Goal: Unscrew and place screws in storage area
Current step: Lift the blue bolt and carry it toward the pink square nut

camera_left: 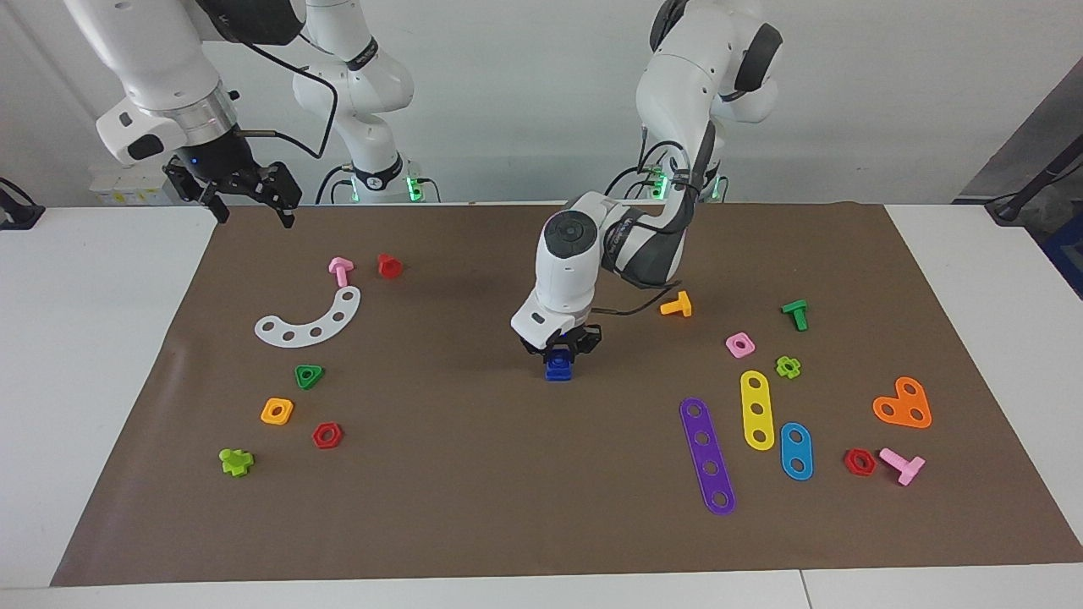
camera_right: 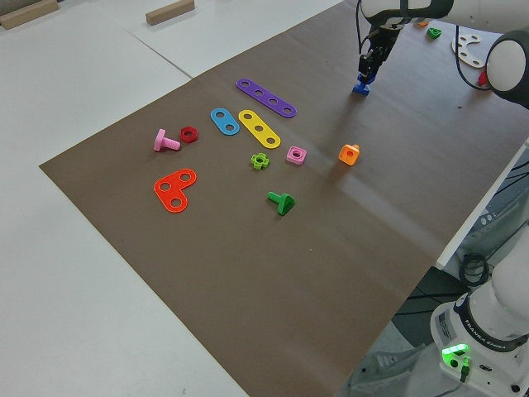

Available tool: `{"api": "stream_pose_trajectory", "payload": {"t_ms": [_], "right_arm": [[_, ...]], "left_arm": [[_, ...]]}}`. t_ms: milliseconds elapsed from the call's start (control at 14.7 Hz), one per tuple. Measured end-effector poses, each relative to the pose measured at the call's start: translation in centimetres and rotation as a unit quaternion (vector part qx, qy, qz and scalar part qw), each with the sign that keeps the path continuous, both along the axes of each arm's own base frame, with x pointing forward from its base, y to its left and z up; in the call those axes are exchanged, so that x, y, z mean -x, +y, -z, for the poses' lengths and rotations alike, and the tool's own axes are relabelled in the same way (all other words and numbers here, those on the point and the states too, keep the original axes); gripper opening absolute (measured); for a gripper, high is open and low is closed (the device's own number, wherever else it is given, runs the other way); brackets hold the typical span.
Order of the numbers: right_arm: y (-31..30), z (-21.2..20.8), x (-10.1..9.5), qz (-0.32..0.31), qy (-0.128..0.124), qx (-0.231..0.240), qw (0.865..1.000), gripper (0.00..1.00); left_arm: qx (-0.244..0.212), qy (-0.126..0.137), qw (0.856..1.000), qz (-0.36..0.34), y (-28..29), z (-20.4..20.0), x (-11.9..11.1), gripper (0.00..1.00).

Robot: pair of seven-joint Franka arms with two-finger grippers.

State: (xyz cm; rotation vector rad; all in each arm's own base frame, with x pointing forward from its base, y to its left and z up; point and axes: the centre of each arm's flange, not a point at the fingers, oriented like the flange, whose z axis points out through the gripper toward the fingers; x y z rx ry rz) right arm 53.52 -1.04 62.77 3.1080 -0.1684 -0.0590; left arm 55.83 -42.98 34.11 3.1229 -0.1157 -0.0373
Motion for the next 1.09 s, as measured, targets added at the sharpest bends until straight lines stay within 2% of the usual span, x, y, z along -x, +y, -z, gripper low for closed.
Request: {"api": "stream_pose_trajectory", "payload": {"t_ms": [546,819,1092], "right_arm": [[0.0,0.0,0.0,0.000,0.000,0.000,1.000,1.00],[0.0,0.0,0.0,0.000,0.000,0.000,1.000,1.00],[0.0,0.0,0.0,0.000,0.000,0.000,1.000,1.00]], "left_arm": [[0.006,0.012,1.000,-0.010,0.0,-4.0,-0.7,0.48],[0.019,-0.001,1.000,-0.022,4.2,-7.0,-3.6,0.48],[0.026,0.001,0.999,0.027,12.4,-10.1,-6.6,0.48]]}}
